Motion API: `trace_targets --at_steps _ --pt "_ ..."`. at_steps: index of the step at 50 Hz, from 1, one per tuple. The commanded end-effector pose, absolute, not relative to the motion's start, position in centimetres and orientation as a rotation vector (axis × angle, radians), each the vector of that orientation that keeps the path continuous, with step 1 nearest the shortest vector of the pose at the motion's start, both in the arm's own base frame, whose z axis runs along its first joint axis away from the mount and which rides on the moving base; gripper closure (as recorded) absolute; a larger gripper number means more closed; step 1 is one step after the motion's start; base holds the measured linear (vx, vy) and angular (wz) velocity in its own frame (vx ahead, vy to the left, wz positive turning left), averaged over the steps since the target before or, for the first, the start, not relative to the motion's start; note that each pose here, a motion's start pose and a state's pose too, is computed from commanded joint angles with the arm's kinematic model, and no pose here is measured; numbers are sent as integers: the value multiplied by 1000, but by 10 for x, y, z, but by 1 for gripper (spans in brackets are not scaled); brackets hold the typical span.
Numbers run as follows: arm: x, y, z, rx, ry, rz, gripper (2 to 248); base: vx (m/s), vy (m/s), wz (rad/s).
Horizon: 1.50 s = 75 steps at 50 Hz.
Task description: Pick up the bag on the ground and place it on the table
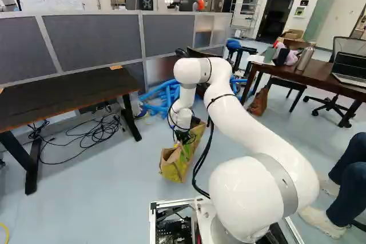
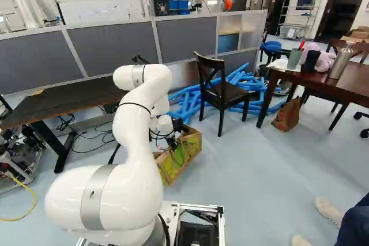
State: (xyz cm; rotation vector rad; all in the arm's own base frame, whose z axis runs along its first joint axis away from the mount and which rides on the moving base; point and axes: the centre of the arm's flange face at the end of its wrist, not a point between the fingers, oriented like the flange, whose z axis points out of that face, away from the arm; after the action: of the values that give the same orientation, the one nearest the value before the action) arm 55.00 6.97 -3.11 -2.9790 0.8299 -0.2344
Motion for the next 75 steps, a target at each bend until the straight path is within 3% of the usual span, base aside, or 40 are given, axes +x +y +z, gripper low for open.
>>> trace_targets --at_steps 75 --pt "530 90 81 -2950 802 -317 229 0 0 0"
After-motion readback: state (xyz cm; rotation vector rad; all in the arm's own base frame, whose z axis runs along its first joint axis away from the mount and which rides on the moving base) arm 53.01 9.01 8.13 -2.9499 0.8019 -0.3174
